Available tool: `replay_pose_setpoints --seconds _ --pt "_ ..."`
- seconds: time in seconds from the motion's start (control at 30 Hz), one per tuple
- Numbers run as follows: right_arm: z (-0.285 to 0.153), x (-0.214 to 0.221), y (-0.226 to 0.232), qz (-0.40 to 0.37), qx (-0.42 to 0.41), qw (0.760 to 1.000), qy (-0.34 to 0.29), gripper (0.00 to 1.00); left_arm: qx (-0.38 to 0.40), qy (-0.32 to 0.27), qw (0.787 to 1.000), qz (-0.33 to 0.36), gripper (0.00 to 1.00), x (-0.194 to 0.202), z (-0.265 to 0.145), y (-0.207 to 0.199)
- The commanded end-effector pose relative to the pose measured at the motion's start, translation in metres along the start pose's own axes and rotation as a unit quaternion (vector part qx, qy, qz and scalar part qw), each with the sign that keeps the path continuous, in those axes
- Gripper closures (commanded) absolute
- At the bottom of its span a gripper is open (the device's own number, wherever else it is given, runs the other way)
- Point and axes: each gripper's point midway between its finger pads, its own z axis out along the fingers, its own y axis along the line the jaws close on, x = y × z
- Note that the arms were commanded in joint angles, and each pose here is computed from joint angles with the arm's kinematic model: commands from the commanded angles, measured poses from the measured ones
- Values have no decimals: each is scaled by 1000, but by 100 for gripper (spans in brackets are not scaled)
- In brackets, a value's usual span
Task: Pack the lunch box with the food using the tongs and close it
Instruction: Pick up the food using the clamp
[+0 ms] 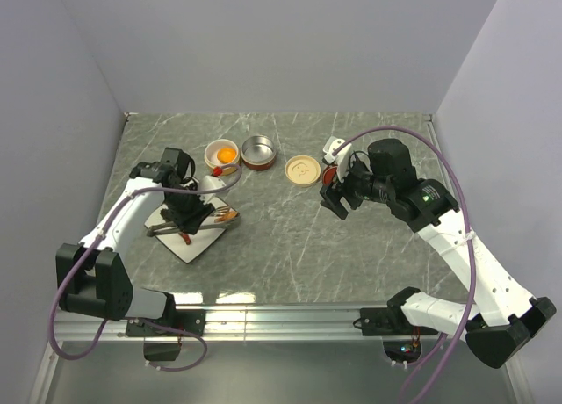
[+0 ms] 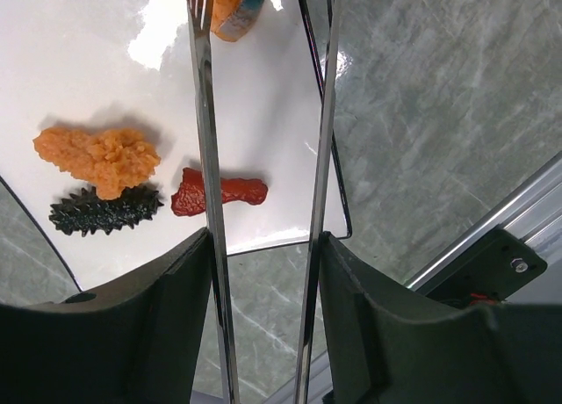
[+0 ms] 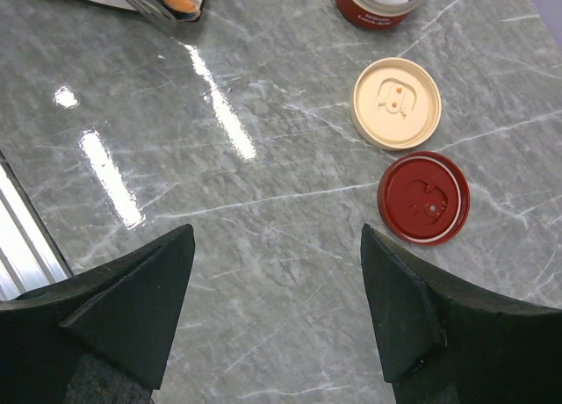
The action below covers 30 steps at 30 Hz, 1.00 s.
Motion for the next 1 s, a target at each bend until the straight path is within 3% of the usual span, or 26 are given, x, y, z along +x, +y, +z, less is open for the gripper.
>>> replay_pose_setpoints --seconds 0.0,0.37,0.97 --pt "-8 -9 -5 -9 17 1000 -20 17 -14 -7 1000 -4 46 -3 -3 0" --pt "-7 -10 -6 -9 16 1000 -20 17 -41 1 999 -2 47 -1 -5 1" --pt "-7 -10 -5 -9 16 1000 -21 17 -42 -10 999 -1 58 -3 -11 -8"
